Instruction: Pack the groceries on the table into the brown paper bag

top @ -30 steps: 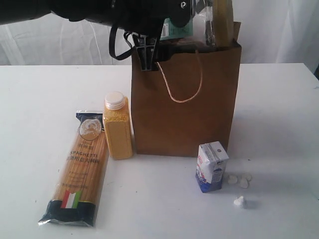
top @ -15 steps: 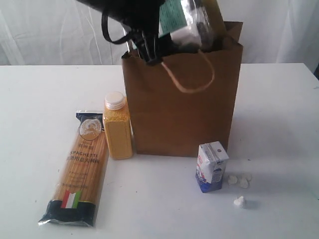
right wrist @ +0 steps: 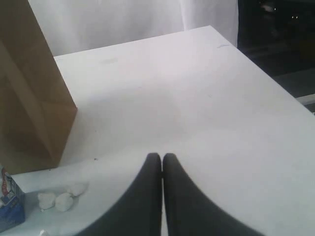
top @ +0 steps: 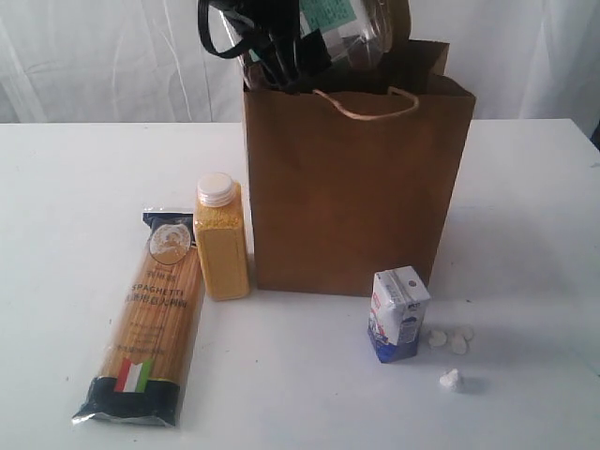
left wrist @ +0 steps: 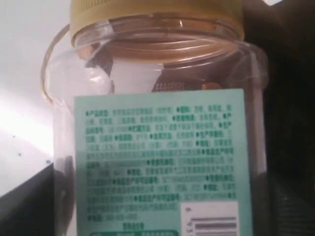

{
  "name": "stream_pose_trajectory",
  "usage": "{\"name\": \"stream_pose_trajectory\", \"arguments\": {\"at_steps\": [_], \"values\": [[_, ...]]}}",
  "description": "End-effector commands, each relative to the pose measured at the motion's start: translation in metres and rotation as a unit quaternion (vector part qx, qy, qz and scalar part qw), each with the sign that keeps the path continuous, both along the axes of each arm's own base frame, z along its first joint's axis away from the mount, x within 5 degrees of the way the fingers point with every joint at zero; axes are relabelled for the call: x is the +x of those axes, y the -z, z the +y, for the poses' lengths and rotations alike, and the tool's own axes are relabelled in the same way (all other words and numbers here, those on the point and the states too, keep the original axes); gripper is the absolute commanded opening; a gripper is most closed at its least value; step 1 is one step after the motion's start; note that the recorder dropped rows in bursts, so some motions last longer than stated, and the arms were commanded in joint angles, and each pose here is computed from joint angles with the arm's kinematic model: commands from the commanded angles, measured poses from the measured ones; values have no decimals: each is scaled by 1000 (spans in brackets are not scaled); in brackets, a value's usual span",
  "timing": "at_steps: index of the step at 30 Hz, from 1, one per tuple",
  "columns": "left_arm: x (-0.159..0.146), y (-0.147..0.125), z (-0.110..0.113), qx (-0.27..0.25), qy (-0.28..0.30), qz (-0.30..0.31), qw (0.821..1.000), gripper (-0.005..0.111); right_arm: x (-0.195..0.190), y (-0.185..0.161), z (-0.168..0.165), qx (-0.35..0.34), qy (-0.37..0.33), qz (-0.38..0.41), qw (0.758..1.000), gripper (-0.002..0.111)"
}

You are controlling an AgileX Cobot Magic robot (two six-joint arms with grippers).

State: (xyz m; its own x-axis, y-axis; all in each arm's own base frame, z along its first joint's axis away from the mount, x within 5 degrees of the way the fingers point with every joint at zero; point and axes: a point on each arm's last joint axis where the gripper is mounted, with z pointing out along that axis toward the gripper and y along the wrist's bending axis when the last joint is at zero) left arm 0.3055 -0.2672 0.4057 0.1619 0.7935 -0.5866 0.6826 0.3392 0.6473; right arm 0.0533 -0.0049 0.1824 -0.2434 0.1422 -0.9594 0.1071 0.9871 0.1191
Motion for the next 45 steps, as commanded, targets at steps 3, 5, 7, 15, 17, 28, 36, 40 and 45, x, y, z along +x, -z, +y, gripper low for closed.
{"name": "stream_pose_trajectory", "arguments": {"at_steps": [3,5,7,15,17,28,36,40,45], "values": [[2,-6,-2,-23,4,-17,1000,90,0,0,0,-3,3,-2,1000,0],[2,-6,-2,-21,3,-15,1000,90,0,0,0,-3,3,-2,1000,0],[2,-6,-2,-22,3,-16,1000,90,0,0,0,-3,3,-2,1000,0],[2,-6,-3,-42,-7,-2,999,90,0,0,0,-3,3,-2,1000,0],[3,-3,-3,-59,-21,18,998,90,0,0,0,-3,3,-2,1000,0],[0,7,2,-10,-32,57,998,90,0,0,0,-3,3,-2,1000,0],[-2,9,1,6,-15,61,998,90,0,0,0,-3,3,-2,1000,0],[-3,10,1,8,-12,69,998,90,0,0,0,-3,3,-2,1000,0],[-7,10,-4,-22,5,100,995,100,0,0,0,-3,3,-2,1000,0]]}}
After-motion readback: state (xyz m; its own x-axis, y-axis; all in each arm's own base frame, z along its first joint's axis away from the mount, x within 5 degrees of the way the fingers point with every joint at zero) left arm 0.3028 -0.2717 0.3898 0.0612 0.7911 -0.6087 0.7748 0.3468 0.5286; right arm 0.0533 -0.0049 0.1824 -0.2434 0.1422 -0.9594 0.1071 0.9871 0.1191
